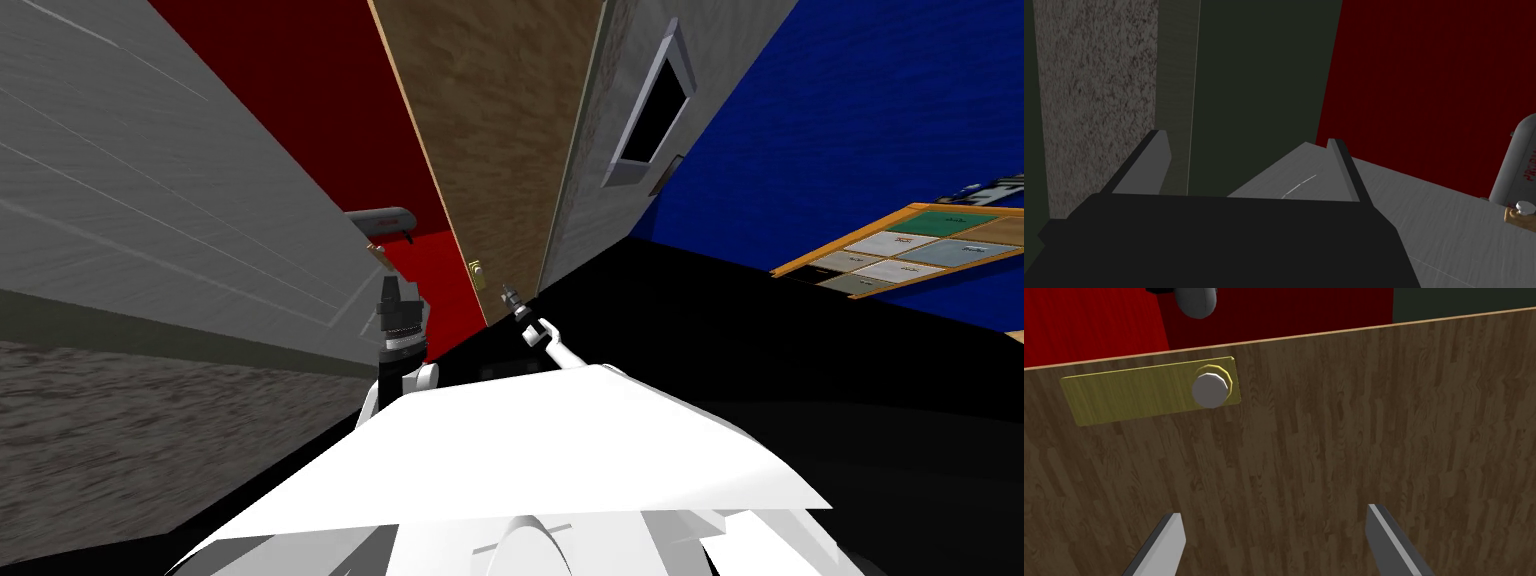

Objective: Push the door open

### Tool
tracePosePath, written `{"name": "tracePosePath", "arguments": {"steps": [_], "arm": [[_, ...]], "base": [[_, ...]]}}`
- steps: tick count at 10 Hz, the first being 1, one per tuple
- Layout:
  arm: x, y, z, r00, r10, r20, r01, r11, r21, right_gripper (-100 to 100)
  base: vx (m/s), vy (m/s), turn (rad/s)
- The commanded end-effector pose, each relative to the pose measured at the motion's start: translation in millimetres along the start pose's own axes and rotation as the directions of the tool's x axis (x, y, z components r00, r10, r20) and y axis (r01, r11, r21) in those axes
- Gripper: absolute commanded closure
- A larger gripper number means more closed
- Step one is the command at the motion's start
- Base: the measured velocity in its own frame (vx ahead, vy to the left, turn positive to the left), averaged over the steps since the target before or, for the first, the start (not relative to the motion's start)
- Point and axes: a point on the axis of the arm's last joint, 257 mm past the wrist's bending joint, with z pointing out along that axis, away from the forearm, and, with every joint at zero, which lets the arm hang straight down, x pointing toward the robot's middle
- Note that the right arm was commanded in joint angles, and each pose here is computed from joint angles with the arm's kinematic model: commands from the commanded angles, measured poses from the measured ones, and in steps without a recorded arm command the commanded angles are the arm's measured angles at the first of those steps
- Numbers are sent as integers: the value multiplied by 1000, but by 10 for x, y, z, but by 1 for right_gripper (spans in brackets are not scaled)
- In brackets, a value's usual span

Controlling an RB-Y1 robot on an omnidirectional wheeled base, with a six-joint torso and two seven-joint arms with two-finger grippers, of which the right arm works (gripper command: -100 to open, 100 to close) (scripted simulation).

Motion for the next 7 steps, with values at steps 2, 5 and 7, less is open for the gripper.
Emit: {"name": "tracePosePath", "arguments": {"steps": [2, 5, 7], "arm": [[64, -152, 46, 1000, -11, -27, 12, 999, 39, -100], [136, -319, 92, 998, -26, -57, 30, 996, 84, -100], [167, -400, 111, 997, -34, -71, 41, 993, 106, -100]], "base": [[111, 97, -109], [97, 92, -95], [110, 102, -81]]}}
